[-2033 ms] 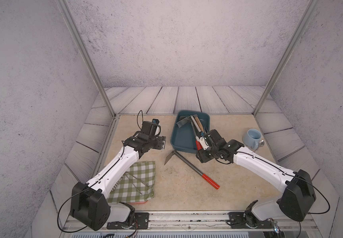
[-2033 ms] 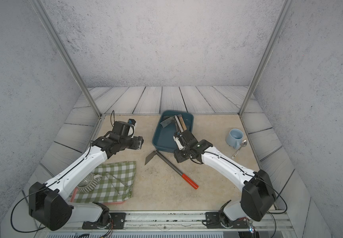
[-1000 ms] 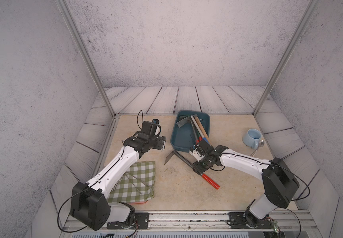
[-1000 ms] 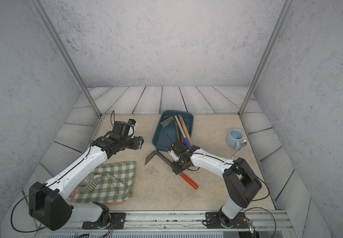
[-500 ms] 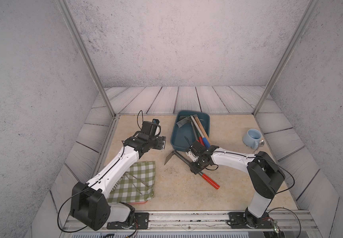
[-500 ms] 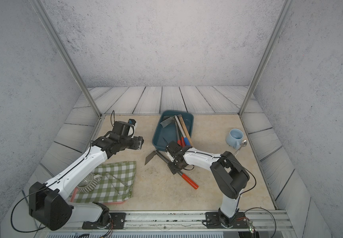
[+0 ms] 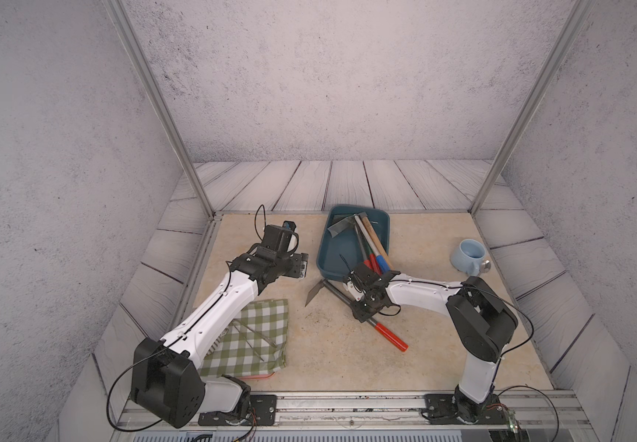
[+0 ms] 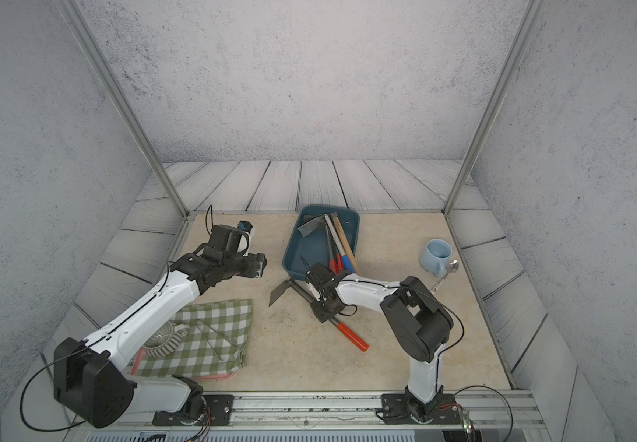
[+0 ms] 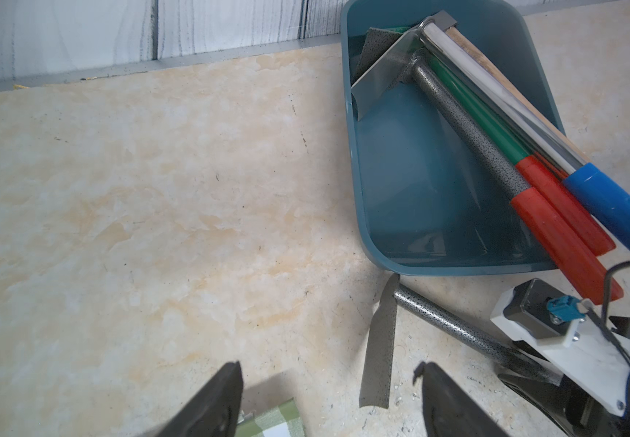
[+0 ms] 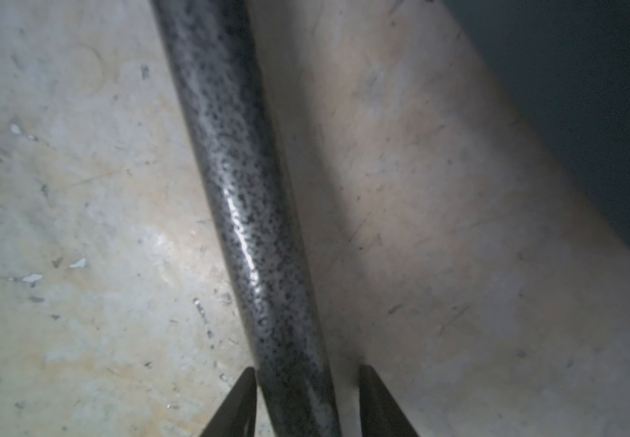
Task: Put the small hoe into the storage box
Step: Pick up the hoe from the center of the board.
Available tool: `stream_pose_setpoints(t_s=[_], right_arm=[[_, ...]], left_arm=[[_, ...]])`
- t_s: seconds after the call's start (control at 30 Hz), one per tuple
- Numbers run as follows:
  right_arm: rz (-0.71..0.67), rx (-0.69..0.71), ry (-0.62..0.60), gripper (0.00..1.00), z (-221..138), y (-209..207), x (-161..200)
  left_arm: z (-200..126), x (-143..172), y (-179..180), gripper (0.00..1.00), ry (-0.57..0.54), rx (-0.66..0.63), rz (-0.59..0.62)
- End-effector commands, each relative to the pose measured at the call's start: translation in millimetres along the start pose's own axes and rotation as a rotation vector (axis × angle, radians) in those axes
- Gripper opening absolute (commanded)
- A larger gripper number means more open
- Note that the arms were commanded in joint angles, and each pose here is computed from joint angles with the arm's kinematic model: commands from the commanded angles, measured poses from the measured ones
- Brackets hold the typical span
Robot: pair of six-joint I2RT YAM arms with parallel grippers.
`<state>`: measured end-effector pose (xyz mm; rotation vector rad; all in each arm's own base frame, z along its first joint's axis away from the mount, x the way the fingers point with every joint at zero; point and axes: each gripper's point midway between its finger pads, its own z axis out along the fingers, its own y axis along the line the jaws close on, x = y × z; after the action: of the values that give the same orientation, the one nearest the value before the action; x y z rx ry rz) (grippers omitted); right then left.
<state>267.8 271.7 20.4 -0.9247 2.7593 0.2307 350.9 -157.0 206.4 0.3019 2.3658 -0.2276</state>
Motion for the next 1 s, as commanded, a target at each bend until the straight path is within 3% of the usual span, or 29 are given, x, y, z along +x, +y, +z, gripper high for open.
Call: stream_pose_setpoints(t_s=[0.0, 0.43, 0.97], right_arm=[[0.0, 0.015, 0.017, 0.42, 0.6, 0.4, -2.8], [0.001, 0.008, -0.018, 0.16, -10.3, 3.2, -12.5], [-0.044, -0.016, -0.093, 0.08, -41.2, 9.2, -22.4]], left_arm=[[2.5, 2.5, -0.3, 0.76, 0.017, -0.005, 0.01], [3.1, 3.1, 0.3, 0.77, 0.02, -0.009, 0.012], [1.7, 1.5, 0.8, 0.77, 0.015, -0.012, 0.012]])
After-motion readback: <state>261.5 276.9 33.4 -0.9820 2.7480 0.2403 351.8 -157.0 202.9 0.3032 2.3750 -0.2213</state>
